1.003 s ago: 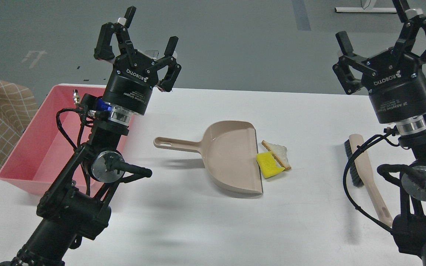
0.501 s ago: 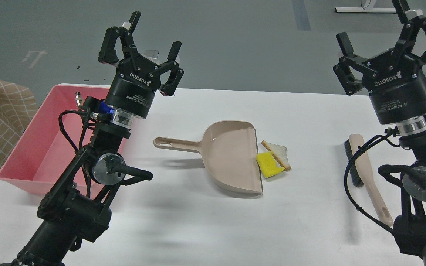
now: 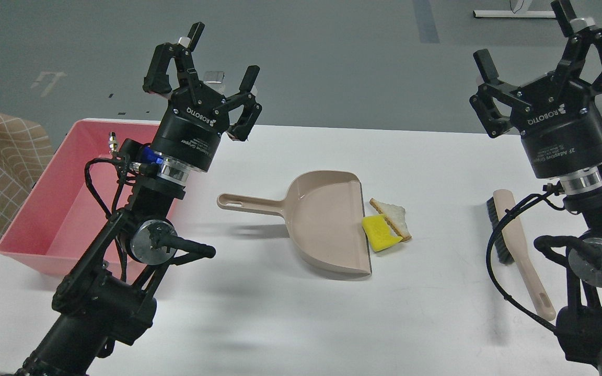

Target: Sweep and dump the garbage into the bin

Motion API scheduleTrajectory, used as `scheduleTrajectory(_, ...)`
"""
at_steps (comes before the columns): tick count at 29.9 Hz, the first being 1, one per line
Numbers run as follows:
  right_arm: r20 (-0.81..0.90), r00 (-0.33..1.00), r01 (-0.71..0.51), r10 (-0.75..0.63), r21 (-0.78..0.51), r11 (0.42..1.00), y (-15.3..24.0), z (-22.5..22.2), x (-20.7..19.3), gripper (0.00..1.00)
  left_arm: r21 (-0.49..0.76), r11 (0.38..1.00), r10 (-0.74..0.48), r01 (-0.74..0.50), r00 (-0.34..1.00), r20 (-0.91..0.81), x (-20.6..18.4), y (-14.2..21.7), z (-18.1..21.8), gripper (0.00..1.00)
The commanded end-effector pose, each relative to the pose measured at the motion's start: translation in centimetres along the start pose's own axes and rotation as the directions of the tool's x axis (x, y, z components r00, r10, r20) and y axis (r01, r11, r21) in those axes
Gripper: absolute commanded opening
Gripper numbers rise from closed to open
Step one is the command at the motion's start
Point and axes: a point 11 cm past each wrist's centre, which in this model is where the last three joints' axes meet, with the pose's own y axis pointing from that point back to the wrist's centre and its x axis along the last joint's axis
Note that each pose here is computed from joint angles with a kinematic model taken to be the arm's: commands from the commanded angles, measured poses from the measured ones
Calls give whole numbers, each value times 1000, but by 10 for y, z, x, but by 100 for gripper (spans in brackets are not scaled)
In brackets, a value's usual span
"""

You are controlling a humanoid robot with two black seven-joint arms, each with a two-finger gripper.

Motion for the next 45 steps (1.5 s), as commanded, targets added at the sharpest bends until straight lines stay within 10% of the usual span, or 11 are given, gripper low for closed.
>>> scheduleTrajectory(1, -1, 1000, 0, 0, -1, 1000, 0, 0, 0, 100, 3, 1000, -1, 1, 1000, 3, 0, 0, 0, 98)
scheduleTrajectory(14, 0, 1000, -1, 1, -2, 1000, 1, 0, 0, 100, -26, 1000, -18, 18, 1000, 14, -7, -2, 5, 98)
scheduleTrajectory(22, -2, 1000, -6, 6, -4, 1000, 2, 1, 2, 100, -14, 993, 117, -120, 921, 372, -20, 18, -3, 98)
scheduleTrajectory(45, 15, 998, -66, 66, -36, 997, 16, 13, 16, 100, 61, 917, 284, -395, 751, 596, -9, 178, -46, 98)
